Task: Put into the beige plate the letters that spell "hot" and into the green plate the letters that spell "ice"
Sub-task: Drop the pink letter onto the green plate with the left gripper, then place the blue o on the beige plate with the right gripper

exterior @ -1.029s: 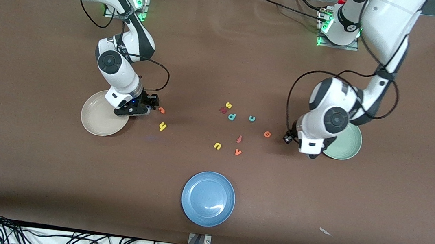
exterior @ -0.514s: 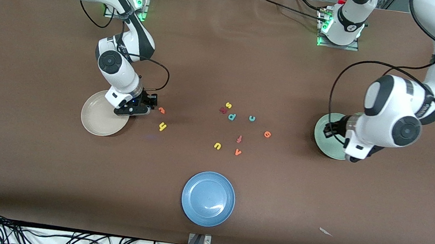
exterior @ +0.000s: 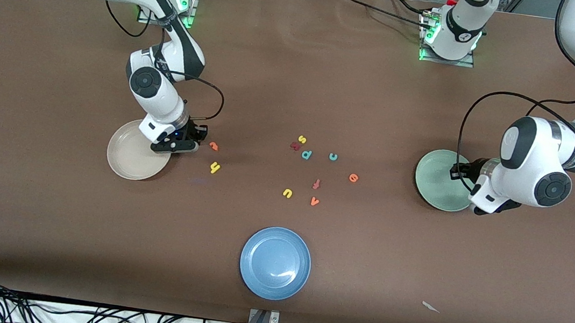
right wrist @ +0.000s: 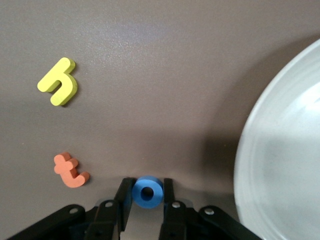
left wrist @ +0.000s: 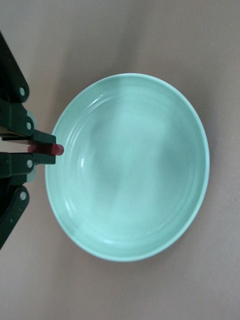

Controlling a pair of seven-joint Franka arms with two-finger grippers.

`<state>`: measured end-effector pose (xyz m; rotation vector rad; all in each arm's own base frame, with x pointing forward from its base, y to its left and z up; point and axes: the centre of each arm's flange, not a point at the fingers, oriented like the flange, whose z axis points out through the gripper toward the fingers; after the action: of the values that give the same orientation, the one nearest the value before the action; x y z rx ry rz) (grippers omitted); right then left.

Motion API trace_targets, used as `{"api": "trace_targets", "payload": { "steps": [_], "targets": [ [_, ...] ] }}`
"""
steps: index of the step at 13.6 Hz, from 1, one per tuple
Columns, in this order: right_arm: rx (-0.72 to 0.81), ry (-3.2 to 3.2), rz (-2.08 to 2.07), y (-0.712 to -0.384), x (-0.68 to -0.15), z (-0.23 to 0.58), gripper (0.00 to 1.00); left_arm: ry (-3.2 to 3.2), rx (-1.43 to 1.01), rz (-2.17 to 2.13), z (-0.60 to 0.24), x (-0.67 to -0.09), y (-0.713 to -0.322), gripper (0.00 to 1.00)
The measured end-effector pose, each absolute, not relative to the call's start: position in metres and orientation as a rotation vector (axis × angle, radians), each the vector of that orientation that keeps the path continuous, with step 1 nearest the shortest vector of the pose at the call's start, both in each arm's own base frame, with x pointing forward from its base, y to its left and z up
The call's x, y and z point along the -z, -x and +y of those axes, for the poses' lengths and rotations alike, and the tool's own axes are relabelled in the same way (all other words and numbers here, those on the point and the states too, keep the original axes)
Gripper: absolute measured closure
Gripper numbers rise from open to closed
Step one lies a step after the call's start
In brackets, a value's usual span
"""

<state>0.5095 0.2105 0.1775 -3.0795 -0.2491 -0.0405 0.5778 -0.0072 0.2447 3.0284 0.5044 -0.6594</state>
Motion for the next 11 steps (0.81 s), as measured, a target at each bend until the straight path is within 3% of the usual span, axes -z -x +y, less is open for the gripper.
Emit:
{"api": "trace_targets", "payload": {
  "steps": [5, 11],
  "targets": [
    [0.057, 3.082, -0.256, -0.512, -0.188, 0.211, 0.72, -3.026, 0.641, 0.483, -0.003, -0.206, -0.564, 0.90],
    [0.053, 3.129, -0.297, -0.516, -0.262, 0.201, 0.72, -3.027, 0.636, 0.482, -0.003, -0.200, -0.563, 0.90]
  ]
}}
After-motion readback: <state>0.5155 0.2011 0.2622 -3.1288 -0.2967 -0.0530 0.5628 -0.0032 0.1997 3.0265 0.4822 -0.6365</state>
